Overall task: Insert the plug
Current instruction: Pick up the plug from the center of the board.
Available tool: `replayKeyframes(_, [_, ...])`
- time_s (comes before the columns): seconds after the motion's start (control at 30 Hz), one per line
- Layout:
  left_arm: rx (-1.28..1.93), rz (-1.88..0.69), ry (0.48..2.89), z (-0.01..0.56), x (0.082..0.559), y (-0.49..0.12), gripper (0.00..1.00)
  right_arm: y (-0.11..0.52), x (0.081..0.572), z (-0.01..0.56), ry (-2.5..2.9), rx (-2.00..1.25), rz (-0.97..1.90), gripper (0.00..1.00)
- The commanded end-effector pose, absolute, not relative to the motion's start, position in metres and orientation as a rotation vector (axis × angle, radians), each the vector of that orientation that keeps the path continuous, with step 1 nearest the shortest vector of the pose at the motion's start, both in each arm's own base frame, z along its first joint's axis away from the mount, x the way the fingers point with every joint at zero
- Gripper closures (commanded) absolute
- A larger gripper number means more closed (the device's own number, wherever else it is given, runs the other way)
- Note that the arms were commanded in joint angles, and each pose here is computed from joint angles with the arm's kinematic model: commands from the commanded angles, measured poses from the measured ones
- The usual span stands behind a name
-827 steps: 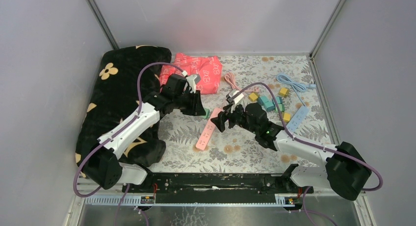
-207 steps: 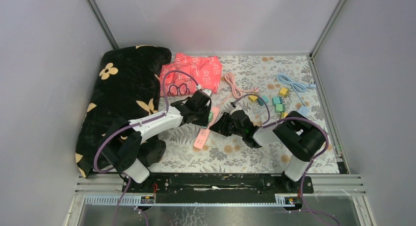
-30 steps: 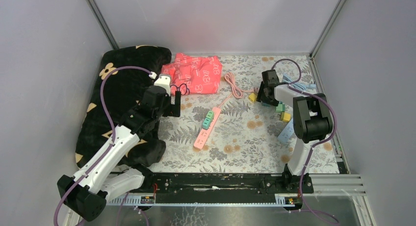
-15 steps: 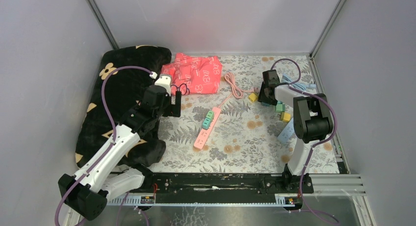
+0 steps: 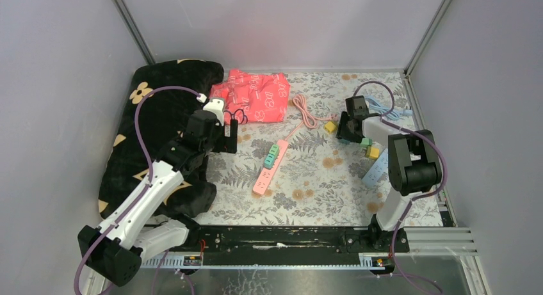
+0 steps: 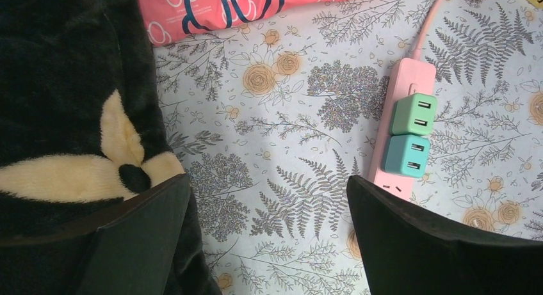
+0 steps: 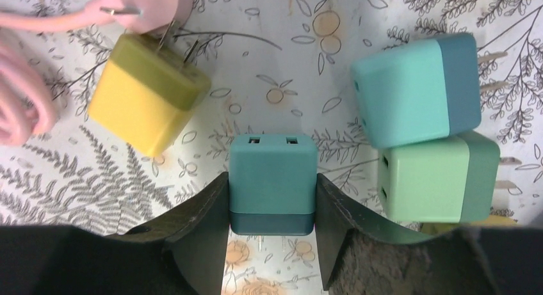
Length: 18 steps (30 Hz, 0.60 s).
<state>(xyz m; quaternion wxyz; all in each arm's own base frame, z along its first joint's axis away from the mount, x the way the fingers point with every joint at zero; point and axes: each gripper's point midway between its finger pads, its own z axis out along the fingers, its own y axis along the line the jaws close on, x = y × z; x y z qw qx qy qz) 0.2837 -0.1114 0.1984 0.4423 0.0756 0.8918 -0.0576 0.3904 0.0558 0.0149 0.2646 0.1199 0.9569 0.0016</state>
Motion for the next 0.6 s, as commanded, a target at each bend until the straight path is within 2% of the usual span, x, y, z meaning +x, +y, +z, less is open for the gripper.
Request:
replayKeyframes(0.0, [0.169,-0.187,2.175,0.205,0.292,-0.117,0.00,0.073,0.392,0.048,2.502,0.262,0.119,0.77])
replayKeyframes(0.57, [0.158,-0.337,2.194,0.224,0.288,-0.139,0.00,0.162,0.344,0.127,2.234,-0.174,0.310,0.75])
